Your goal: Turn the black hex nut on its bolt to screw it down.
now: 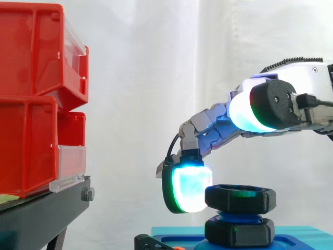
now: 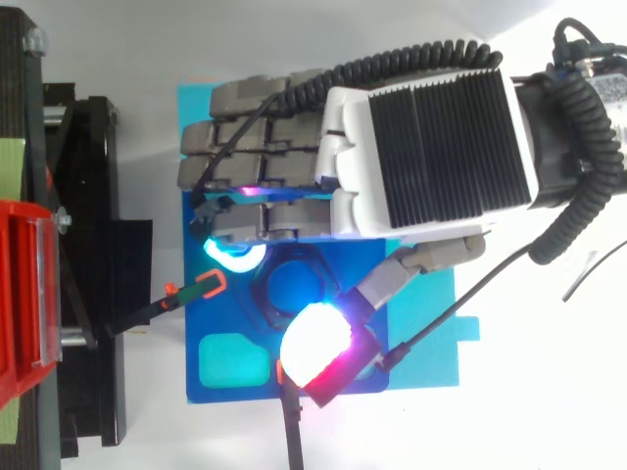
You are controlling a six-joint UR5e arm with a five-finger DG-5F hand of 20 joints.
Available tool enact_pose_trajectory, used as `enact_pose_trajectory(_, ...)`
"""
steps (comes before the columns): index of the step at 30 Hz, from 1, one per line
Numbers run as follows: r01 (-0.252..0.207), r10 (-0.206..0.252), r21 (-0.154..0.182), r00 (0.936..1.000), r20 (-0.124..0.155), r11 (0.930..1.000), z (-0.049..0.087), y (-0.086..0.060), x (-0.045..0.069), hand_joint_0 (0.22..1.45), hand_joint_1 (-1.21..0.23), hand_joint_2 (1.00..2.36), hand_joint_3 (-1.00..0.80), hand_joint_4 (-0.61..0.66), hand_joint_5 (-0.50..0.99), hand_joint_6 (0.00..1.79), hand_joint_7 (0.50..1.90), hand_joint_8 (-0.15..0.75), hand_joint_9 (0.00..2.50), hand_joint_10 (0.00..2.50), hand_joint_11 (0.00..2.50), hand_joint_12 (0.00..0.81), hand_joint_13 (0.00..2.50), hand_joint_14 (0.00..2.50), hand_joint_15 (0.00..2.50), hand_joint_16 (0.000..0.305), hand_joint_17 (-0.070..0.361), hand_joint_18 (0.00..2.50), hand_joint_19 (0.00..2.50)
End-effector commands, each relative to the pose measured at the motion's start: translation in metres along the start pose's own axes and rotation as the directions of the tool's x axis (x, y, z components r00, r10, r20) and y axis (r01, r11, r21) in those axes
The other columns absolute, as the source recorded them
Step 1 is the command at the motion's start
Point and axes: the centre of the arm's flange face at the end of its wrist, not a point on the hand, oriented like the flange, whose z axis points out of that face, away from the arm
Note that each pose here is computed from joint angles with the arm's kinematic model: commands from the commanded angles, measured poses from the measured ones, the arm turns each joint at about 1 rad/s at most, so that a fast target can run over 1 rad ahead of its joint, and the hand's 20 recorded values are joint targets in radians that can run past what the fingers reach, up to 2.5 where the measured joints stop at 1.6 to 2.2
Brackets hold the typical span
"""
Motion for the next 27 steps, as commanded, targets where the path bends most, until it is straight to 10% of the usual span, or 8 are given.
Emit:
enact_pose_trajectory(1,0.000,0.000,-0.004,1.0000,0.000,1.0000,-0.004,-0.009,-0.001,0.45,0.03,1.00,-0.50,0.29,-0.11,0.50,1.17,0.306,0.43,0.00,0.12,0.389,0.42,0.00,0.05,0.058,0.130,0.32,0.17)
enact_pose_trajectory(11,0.013,-0.012,-0.037,0.9997,0.023,0.9992,-0.009,-0.027,-0.017,0.46,-0.02,1.00,-0.50,0.30,-0.11,0.50,1.16,0.303,0.44,0.00,0.12,0.382,0.43,0.00,0.06,0.056,0.127,0.33,0.16)
enact_pose_trajectory(27,0.029,-0.028,-0.019,0.9973,0.068,0.9994,0.020,0.018,-0.013,0.49,-0.14,1.00,-0.50,0.29,-0.11,0.50,1.14,0.295,0.45,0.00,0.13,0.370,0.43,0.00,0.05,0.053,0.119,0.34,0.17)
